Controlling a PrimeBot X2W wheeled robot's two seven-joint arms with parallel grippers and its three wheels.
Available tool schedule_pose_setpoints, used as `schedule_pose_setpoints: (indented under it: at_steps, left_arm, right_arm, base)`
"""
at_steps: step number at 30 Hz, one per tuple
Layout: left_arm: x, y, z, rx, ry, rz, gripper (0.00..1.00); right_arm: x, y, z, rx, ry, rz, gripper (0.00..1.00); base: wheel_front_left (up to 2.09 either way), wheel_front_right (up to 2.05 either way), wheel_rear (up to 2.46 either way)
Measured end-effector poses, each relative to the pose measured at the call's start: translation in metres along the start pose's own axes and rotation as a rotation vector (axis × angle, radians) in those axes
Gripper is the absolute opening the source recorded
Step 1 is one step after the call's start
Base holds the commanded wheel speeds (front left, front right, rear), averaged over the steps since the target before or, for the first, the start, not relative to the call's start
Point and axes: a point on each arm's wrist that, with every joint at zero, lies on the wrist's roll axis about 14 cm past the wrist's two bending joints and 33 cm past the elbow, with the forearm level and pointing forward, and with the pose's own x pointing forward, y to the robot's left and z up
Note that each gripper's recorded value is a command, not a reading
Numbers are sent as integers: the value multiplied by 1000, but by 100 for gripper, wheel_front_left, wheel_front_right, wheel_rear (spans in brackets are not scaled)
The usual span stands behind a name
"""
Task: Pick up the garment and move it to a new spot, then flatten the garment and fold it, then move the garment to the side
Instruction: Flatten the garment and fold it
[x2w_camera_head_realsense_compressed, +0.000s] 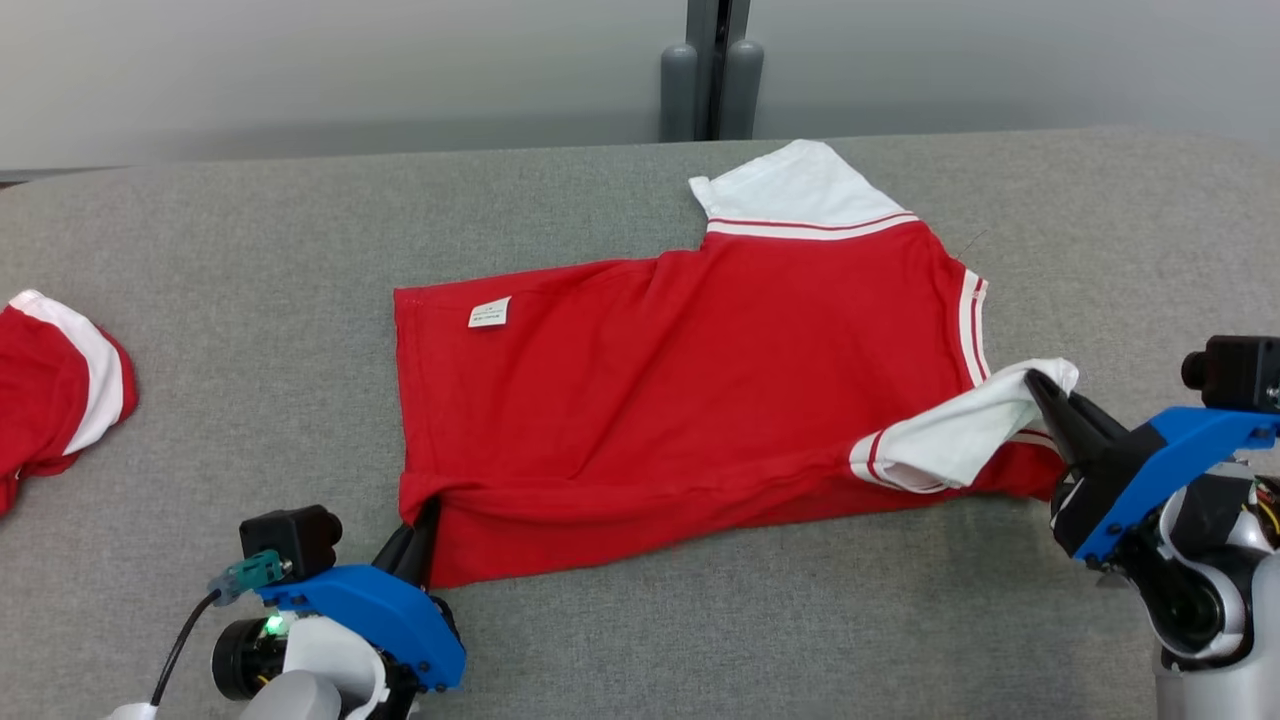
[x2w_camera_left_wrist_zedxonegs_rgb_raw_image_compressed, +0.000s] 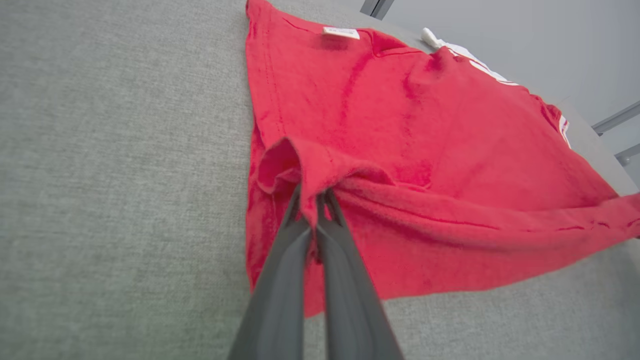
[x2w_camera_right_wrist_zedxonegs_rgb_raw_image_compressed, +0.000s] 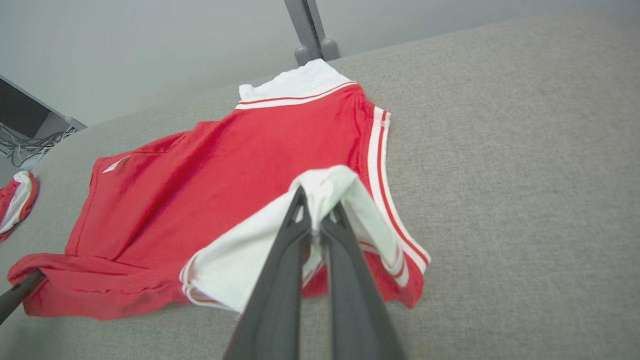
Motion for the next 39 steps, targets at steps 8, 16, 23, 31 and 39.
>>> schedule_pose_setpoints:
  at_steps: [8, 16, 23, 31, 39]
  left_arm:
    - [19, 12, 1, -1, 9, 30, 0]
    - [27, 20, 6, 11, -20, 53, 100]
    - [17, 24, 23, 63, -83, 63, 100]
    - [-7, 34, 15, 118, -82, 118, 100]
    - [0, 31, -12, 149, 20, 150, 100]
  right_arm:
    - [40, -6, -5, -13, 33, -30, 0]
    - [60, 7, -5, -25, 18, 5, 100]
    - [45, 6, 18, -54, -69, 1, 100]
    - [9, -28, 2, -104, -46, -113, 100]
    - [7, -68, -26, -161, 5, -256, 100]
  base:
    - [0, 0, 0]
    - [0, 0, 0]
    - [0, 0, 0]
    - [0, 0, 0]
    - [0, 0, 0]
